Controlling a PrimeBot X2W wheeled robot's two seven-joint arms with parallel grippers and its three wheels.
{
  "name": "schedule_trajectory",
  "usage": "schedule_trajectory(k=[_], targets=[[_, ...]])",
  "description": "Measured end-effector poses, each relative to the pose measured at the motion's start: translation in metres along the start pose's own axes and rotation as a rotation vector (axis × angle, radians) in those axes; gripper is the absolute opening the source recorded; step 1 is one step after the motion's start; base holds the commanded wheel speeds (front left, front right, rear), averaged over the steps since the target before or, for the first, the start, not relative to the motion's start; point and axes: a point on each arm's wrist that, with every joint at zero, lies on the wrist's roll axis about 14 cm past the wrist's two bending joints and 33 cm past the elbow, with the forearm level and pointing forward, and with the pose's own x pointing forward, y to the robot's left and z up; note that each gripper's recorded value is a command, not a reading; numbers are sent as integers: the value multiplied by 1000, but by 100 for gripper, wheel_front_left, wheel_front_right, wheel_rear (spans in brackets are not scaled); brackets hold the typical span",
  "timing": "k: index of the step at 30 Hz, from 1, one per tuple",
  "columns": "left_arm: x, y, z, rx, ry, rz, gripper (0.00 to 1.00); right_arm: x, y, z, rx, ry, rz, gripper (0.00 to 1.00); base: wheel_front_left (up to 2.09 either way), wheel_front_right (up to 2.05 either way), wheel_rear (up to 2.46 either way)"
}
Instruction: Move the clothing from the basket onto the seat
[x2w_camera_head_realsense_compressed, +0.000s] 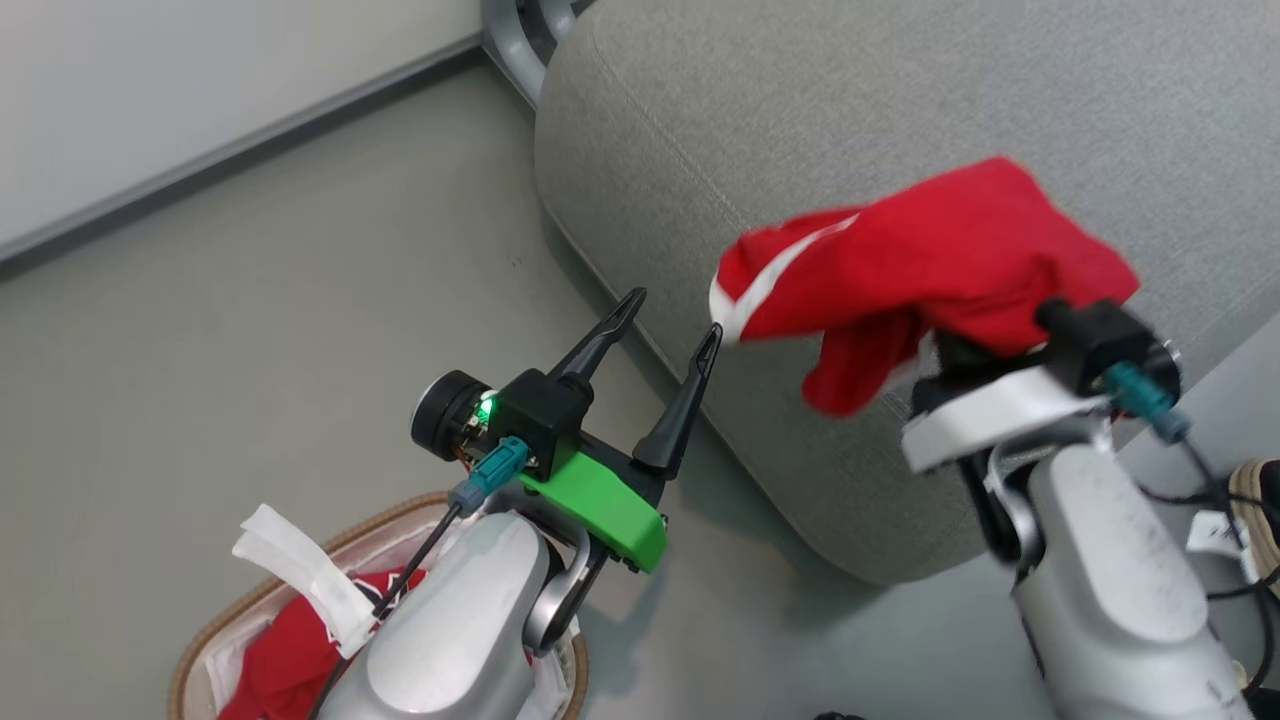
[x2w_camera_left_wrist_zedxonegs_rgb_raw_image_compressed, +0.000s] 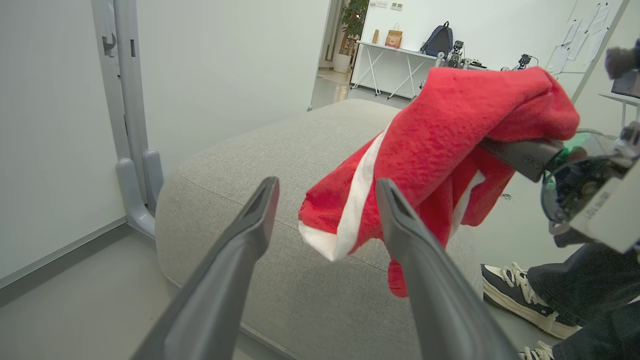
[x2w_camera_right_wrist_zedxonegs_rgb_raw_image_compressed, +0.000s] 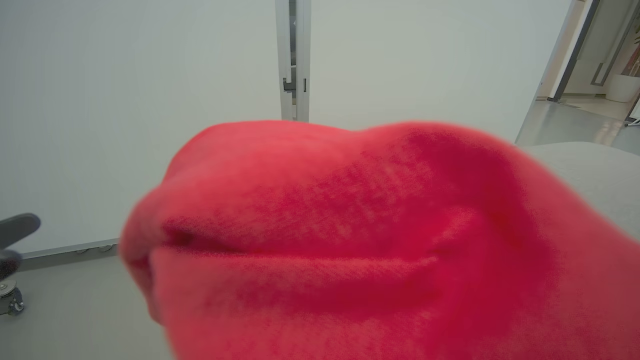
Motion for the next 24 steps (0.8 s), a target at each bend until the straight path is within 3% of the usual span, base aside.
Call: schedule_trajectory(k=[18, 24], targets=[[-41, 115, -68, -27, 77, 136, 100, 113, -148, 25, -318, -12, -357, 0, 0, 0, 0], [-67, 147, -95, -39, 122, 190, 100, 143, -159, 10, -329, -3, -410, 0, 0, 0, 0]])
